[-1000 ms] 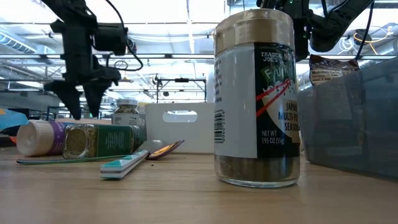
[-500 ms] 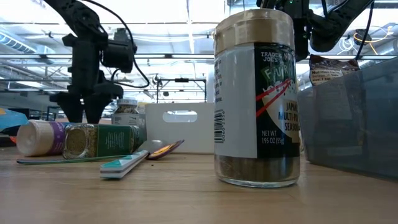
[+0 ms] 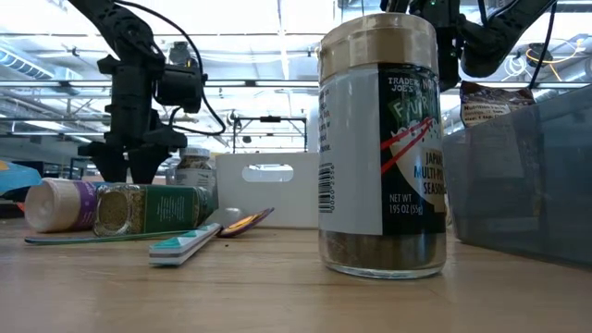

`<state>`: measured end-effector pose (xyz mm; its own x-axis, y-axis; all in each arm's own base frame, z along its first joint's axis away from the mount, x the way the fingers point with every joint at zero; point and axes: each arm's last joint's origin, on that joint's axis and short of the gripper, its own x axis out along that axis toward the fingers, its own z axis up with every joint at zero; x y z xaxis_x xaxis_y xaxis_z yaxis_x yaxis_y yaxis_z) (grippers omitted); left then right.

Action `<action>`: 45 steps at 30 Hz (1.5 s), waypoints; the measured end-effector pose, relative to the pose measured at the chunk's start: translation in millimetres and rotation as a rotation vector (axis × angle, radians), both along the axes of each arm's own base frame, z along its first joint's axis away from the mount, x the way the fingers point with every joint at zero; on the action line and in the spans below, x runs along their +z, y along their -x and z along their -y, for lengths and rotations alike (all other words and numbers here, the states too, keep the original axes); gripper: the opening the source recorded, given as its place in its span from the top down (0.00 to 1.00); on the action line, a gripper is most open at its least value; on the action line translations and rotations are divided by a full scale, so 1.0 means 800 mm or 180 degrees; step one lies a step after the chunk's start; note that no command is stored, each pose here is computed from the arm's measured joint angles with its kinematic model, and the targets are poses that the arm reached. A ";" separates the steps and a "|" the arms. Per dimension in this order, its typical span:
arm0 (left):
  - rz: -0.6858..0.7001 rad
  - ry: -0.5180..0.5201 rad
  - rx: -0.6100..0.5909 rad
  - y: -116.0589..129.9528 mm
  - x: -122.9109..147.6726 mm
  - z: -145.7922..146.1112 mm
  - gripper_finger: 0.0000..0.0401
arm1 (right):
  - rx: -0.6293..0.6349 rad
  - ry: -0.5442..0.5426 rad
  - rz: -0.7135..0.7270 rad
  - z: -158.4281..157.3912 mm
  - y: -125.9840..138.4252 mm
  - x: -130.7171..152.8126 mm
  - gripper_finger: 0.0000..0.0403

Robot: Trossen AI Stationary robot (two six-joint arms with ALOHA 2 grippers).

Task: Pick & Place Food Item
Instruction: Put the orange noodle pack into the top black bin

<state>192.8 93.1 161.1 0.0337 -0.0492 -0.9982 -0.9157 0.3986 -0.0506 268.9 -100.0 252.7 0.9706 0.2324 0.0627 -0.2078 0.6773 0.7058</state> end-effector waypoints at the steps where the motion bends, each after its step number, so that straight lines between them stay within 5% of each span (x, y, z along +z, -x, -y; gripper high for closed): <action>1: -0.0016 -0.0012 0.0009 0.000 0.000 0.000 0.41 | 0.0001 0.0000 0.0000 0.000 0.000 0.000 0.58; 18: -0.0063 -0.0078 -0.0087 0.001 -0.001 0.001 0.41 | -0.0001 0.0002 0.0003 0.000 0.000 0.000 0.58; 32: -0.0189 -0.0137 -0.0598 0.010 0.004 0.004 0.41 | 0.0024 -0.0047 -0.0008 -0.002 -0.001 0.000 0.58; 45: -0.0150 0.0058 -0.0598 0.006 -0.002 0.009 0.41 | 0.0033 -0.0044 -0.0007 -0.003 -0.001 0.000 0.58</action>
